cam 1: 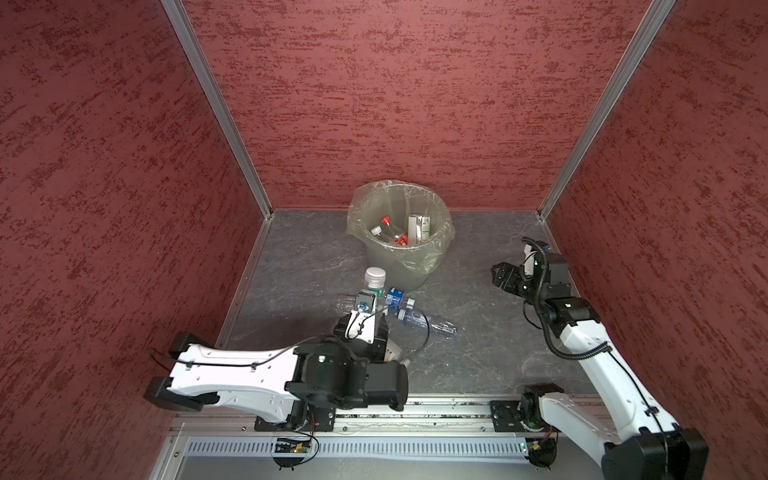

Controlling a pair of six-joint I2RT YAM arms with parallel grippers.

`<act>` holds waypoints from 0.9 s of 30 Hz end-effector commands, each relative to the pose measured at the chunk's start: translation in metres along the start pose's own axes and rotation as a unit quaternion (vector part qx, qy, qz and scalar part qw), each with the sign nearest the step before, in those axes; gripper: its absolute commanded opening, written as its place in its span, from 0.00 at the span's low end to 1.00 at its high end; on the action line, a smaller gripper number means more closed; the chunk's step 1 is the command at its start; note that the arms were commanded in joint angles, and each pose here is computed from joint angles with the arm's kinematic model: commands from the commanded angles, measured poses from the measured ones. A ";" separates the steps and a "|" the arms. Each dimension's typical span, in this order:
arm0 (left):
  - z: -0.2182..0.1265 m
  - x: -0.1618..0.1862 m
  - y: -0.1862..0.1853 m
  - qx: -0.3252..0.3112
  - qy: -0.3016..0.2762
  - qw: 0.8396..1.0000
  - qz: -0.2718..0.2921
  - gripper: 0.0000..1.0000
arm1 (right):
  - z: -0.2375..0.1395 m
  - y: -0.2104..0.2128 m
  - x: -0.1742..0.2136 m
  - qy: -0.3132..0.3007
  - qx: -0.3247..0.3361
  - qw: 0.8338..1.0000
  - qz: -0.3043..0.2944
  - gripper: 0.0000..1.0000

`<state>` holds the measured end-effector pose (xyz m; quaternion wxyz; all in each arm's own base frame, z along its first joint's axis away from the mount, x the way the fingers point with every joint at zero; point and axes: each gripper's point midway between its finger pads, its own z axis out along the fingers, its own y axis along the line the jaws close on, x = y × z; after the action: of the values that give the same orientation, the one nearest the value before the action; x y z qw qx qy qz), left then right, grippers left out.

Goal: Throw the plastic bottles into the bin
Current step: 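Carry the green-labelled bottle over the bin with the left gripper, then release the bottle into the bin while the right gripper moves toward the pile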

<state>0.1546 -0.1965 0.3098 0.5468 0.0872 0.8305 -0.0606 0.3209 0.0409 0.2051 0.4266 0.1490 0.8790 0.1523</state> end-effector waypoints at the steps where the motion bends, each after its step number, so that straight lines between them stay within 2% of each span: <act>1: 0.000 -0.055 -0.016 0.088 -0.058 0.994 -0.003 0.46 | -0.001 0.003 -0.005 -0.012 -0.011 1.000 -0.003 0.88; 5: 0.036 -0.109 -0.001 0.131 -0.057 0.988 -0.061 0.47 | -0.001 0.003 -0.005 -0.012 -0.012 1.000 -0.003 0.88; 11: 0.109 -0.197 -0.016 0.166 -0.056 0.983 -0.054 0.48 | -0.004 0.004 -0.007 -0.014 -0.012 1.000 -0.003 0.88; 13: 0.152 -0.207 -0.021 0.176 -0.021 0.982 -0.060 0.53 | -0.007 0.004 -0.007 -0.017 -0.011 1.000 -0.004 0.88; 15: 0.195 -0.205 -0.020 0.169 0.016 0.983 -0.068 0.66 | -0.009 0.004 -0.007 -0.019 -0.010 1.000 -0.004 0.88; 17: 0.230 -0.198 -0.009 0.136 0.047 0.986 -0.080 0.96 | -0.013 0.004 -0.008 -0.021 -0.012 1.000 -0.004 0.88; 18: 0.240 -0.194 -0.002 0.117 0.059 0.988 -0.086 1.00 | -0.014 0.005 -0.008 -0.023 -0.012 1.000 -0.004 0.88; 21: 0.245 -0.193 0.009 0.093 0.057 0.989 -0.099 0.99 | -0.017 0.005 -0.009 -0.025 -0.013 1.000 -0.004 0.89; 27: 0.204 -0.216 0.013 0.110 -0.001 0.989 -0.102 1.00 | -0.010 0.011 -0.005 -0.011 -0.029 1.000 -0.005 0.89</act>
<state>0.4494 -0.2494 0.3566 0.4603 0.0617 0.8695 -0.1683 0.3159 0.0433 0.2185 0.4430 0.1425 0.8697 0.1645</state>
